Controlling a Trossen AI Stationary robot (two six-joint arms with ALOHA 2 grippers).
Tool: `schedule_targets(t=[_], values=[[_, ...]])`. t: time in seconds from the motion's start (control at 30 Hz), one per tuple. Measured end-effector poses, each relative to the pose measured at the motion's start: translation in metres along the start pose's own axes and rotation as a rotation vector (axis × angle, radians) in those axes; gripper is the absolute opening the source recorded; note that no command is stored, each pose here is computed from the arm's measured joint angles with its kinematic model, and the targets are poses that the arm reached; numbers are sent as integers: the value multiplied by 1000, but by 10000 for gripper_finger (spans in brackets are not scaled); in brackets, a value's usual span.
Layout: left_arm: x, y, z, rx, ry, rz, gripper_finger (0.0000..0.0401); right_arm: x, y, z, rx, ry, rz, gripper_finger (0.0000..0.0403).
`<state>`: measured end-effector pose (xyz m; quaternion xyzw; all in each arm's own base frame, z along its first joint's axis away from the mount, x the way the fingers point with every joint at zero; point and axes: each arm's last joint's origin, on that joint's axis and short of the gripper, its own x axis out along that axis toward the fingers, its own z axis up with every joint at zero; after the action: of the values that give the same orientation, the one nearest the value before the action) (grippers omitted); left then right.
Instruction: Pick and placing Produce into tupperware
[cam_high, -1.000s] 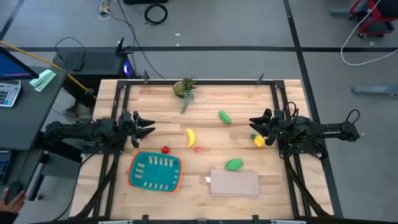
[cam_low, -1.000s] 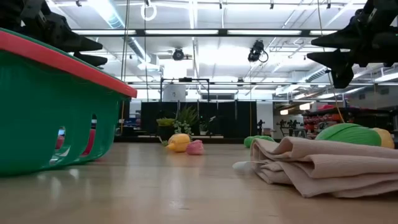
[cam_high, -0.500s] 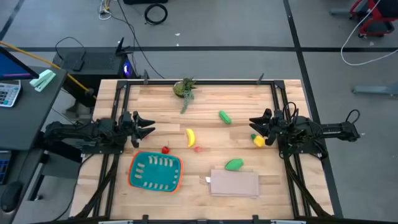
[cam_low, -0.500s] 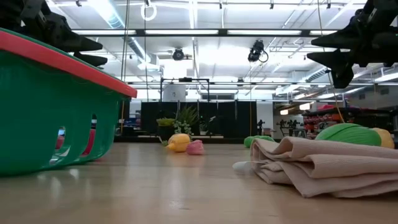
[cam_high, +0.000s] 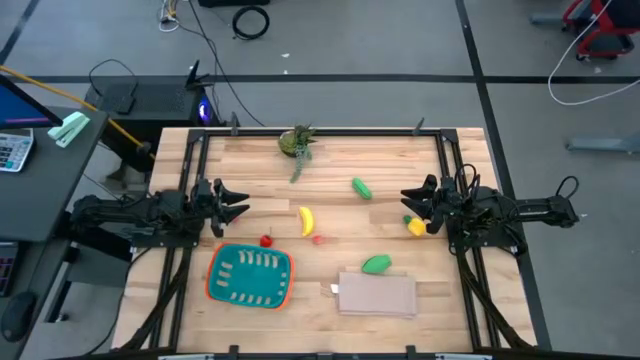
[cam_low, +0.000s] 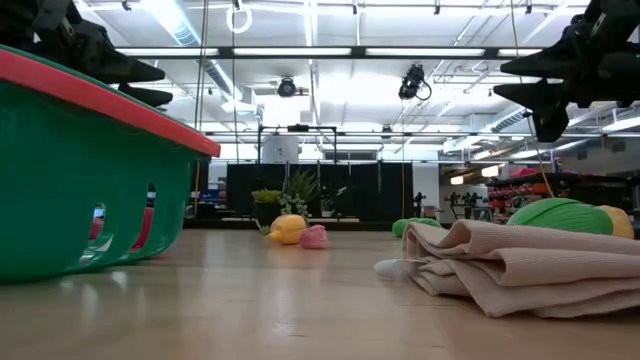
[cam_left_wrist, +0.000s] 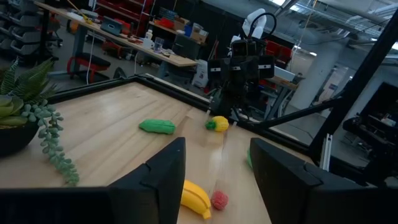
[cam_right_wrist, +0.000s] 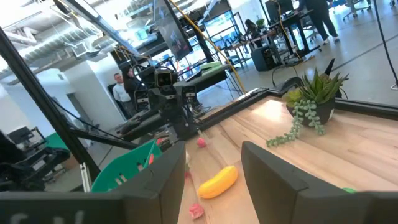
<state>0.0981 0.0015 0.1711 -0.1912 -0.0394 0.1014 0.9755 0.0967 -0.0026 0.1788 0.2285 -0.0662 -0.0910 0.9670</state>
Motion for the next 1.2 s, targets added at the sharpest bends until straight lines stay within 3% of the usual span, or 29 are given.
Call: schedule_targets(t=[0.33, 0.6, 0.77, 0.93, 1.2], values=[[0, 0, 1, -6, -22, 1, 190, 0, 0, 0, 0, -1, 0, 165], [-4, -7, 28, -181, -307, -62, 185, 0, 0, 0, 0, 0, 0, 165], [-11, -7, 44, -239, -505, 17, 174, 0, 0, 0, 0, 0, 0, 165], [-12, -7, 45, -250, -515, 12, 166, 0, 0, 0, -1, 0, -1, 165], [-12, -7, 46, -481, -536, -40, 152, 0, 0, 0, 26, -6, -3, 165]])
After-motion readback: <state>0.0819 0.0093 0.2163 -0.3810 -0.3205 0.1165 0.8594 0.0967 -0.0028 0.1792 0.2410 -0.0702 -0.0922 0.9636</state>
